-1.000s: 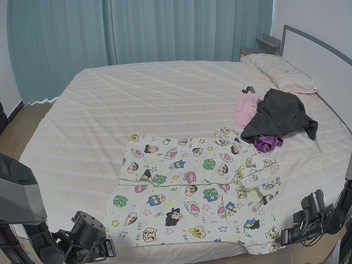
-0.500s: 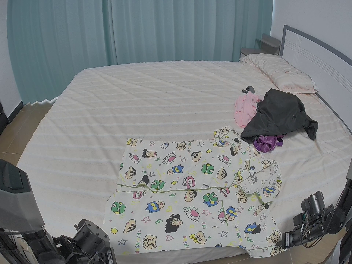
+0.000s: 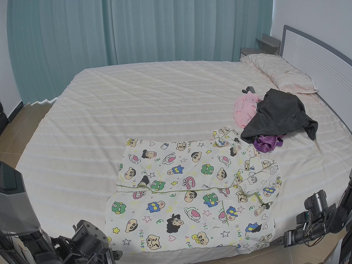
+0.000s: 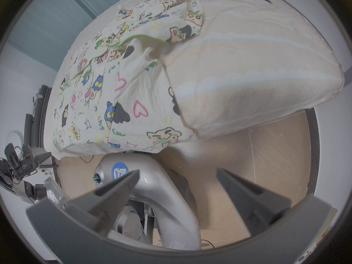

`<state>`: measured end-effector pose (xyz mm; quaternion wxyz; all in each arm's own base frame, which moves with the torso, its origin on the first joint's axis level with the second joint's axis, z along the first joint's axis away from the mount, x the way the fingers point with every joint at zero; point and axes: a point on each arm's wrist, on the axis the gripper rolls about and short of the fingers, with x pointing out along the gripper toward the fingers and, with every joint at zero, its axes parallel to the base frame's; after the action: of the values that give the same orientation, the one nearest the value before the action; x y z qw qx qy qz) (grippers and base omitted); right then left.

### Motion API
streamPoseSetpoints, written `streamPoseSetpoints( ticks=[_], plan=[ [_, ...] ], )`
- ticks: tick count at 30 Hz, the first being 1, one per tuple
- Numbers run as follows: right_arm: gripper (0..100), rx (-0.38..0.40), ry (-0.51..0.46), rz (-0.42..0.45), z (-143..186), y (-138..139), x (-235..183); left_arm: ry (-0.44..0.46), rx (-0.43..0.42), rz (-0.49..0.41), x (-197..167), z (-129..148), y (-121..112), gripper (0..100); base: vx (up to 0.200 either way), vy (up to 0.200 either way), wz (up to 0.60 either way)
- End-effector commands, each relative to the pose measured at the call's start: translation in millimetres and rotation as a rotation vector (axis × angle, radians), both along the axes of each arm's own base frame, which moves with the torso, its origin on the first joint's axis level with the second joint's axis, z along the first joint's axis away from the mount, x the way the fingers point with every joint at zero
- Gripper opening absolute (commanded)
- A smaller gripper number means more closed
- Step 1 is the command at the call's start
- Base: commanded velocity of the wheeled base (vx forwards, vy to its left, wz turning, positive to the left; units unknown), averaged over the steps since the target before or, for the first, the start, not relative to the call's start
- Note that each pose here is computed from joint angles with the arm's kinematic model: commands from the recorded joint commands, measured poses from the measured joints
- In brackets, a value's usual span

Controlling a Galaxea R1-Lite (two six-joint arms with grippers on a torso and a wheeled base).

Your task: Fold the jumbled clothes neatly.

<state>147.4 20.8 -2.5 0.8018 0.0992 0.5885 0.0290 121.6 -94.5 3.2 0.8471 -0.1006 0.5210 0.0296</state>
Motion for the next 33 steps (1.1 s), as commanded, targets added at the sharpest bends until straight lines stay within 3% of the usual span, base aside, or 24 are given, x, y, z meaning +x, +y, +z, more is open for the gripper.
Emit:
streamPoseSetpoints(
  ticks=[1, 8, 10, 18, 25, 33],
  plan=[
    [100, 0.008, -0.045, -0.029, 8.0, -4.9, -4.4, -0.036, -0.030, 0.023, -3.0, 8.2, 4.9, 100, 0.000, 0.000, 0.00],
    [100, 0.057, -0.243, -0.087, 35.9, -11.6, 5.1, -0.219, -0.130, 0.111, 11.6, 39.2, 16.8, 100, 0.000, 0.000, 0.00],
    [100, 0.139, -0.356, -0.124, 55.5, -9.1, 22.5, -0.308, -0.198, 0.129, 19.8, 56.7, 17.3, 100, 0.000, 0.000, 0.00],
    [100, 0.360, -0.461, -0.312, 89.8, 10.1, 82.1, -0.340, -0.271, 0.116, 25.2, 66.8, 15.3, 100, 0.000, 0.000, 0.00],
    [100, 0.373, -0.489, -0.372, 88.7, 10.1, 130.1, -0.357, -0.357, 0.198, 33.5, 74.0, 10.8, 100, 0.000, 0.000, 0.00],
    [100, 0.344, -0.505, -0.403, 79.1, 11.0, 159.0, -0.358, -0.367, 0.203, 31.4, 74.6, 12.0, 100, 0.025, 0.000, 0.00]
  ],
)
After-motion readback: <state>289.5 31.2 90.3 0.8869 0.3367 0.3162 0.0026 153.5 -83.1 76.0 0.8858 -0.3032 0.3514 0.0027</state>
